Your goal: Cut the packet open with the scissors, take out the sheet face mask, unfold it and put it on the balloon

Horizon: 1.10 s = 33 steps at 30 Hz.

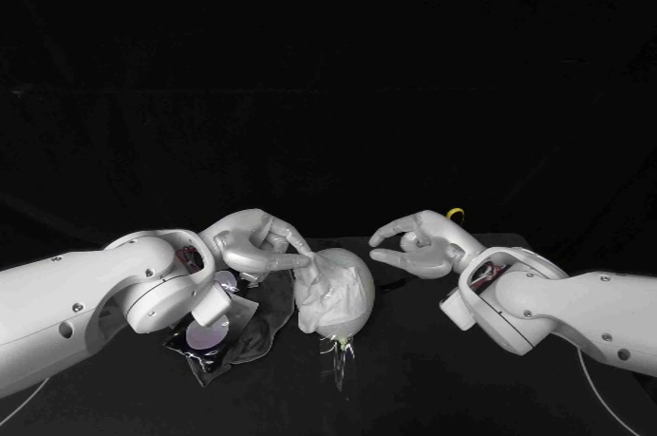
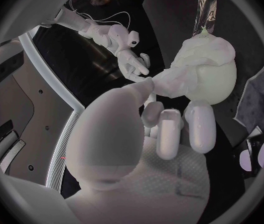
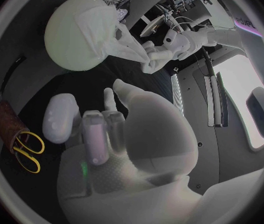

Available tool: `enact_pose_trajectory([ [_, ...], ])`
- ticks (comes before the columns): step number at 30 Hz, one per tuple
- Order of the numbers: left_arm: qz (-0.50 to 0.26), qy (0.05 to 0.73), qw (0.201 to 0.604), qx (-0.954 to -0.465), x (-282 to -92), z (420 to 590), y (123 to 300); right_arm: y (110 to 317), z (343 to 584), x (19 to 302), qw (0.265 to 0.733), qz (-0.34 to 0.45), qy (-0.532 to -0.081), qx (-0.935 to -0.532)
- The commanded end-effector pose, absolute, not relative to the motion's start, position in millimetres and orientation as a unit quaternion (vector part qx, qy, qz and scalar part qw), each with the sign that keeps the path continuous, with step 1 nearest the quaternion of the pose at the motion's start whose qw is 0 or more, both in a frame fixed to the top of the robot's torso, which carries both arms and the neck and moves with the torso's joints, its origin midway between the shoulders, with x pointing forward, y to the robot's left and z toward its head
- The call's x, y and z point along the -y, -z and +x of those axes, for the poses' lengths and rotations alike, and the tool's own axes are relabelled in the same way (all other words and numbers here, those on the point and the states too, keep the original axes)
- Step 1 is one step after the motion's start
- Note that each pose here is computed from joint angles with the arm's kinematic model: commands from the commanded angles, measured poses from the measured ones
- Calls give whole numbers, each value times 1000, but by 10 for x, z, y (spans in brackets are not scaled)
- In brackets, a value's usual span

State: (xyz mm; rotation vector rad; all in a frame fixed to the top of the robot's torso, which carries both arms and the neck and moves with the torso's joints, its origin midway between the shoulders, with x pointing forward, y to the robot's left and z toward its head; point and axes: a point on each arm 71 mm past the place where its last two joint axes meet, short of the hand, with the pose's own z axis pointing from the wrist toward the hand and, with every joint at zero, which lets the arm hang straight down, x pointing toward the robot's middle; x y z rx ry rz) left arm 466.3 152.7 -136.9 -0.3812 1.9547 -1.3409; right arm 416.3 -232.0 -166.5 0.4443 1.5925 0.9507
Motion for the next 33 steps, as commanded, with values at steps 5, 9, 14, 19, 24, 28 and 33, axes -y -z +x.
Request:
enact_pose_trajectory([
  [5,-146,517,367,-759,-1502,4682,1351,1933,4195,2103,536,132,-381,-742],
  [9,-142,517,366,-760,-1489,4677,1347,1995,4216,2008,532,125,-384,-744],
  [14,-140,516,366,-761,-1491,4674,1342,1986,4201,1914,536,126,-402,-732],
  [19,-137,517,364,-763,-1489,4670,1341,1966,4189,1864,540,133,-415,-720],
  [24,-135,516,363,-764,-1487,4666,1341,1962,4200,1837,543,136,-418,-715],
  [28,-134,516,362,-765,-1493,4662,1341,1967,4232,1839,549,140,-416,-712],
  [33,-133,515,363,-765,-1506,4656,1339,1953,4260,1867,560,143,-416,-702],
])
